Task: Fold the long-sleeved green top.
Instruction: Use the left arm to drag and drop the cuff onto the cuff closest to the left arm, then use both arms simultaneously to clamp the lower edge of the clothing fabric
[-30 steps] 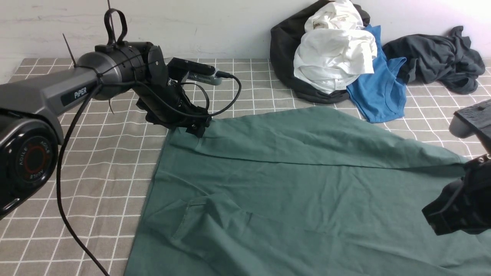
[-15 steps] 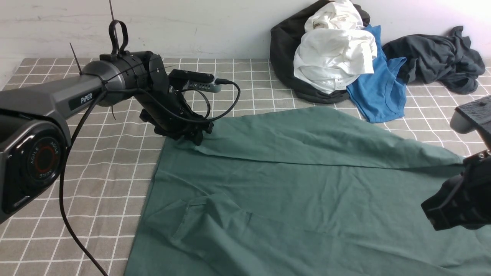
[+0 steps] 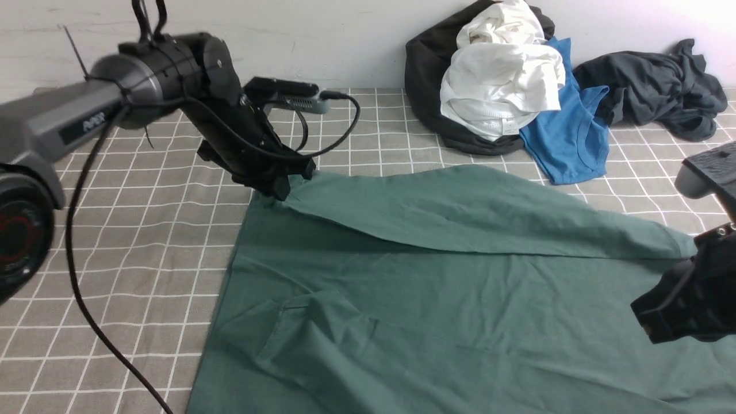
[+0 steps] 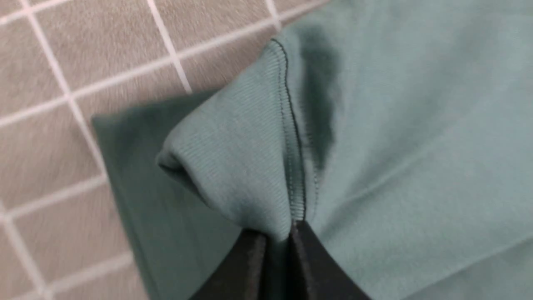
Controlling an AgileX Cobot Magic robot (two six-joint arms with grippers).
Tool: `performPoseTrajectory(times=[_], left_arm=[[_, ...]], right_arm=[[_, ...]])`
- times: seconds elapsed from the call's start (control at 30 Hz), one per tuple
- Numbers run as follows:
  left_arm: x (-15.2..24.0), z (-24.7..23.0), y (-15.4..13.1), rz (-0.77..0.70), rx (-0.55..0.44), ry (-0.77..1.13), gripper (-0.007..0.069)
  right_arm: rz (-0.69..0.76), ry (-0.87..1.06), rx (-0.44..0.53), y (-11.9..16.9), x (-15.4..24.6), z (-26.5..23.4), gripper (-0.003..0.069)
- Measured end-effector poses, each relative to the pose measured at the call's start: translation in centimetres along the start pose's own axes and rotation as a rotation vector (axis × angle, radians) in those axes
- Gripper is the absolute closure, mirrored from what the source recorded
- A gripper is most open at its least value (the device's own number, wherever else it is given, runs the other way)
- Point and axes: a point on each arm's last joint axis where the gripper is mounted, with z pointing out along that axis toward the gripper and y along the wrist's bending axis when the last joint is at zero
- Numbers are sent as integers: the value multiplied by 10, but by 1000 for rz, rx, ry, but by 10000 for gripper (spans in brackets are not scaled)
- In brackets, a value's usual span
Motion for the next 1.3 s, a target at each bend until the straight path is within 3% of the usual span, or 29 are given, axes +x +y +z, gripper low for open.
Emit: performPoseTrajectory(times=[0.17, 0.23, 0.43, 0.67, 0.73, 0.83, 0.97, 1.03, 1.17, 1.3], left_arm=[[32, -85, -26, 10, 55, -11, 592], [56, -98, -33, 5, 85, 9, 592], [142, -94, -44, 8, 167, 120, 592], [194, -66, -41, 20, 164, 197, 564], [198, -63, -41, 30, 166, 204, 536], [201, -62, -42, 22, 186, 204, 434], [201, -68, -50, 37, 258, 193, 243], [203, -72, -56, 80, 293, 210, 188], [215, -78, -84, 243, 338, 293, 135], [247, -73, -125, 557, 292, 474, 126]], right_arm=[[-2, 9, -9, 1, -2, -5, 675], [2, 32, -21, 2, 0, -5, 675], [-9, 41, -42, 8, 3, -11, 675], [-124, 112, -97, 31, 10, -14, 675], [-149, 136, -112, 36, 12, -14, 675], [-209, 170, -144, 48, 16, -14, 675], [-278, 145, -172, 62, 20, -24, 675], [-299, 128, -180, 65, 24, -29, 675], [-324, 105, -198, 69, 35, -36, 675], [-373, 139, -238, 75, 55, -30, 664]])
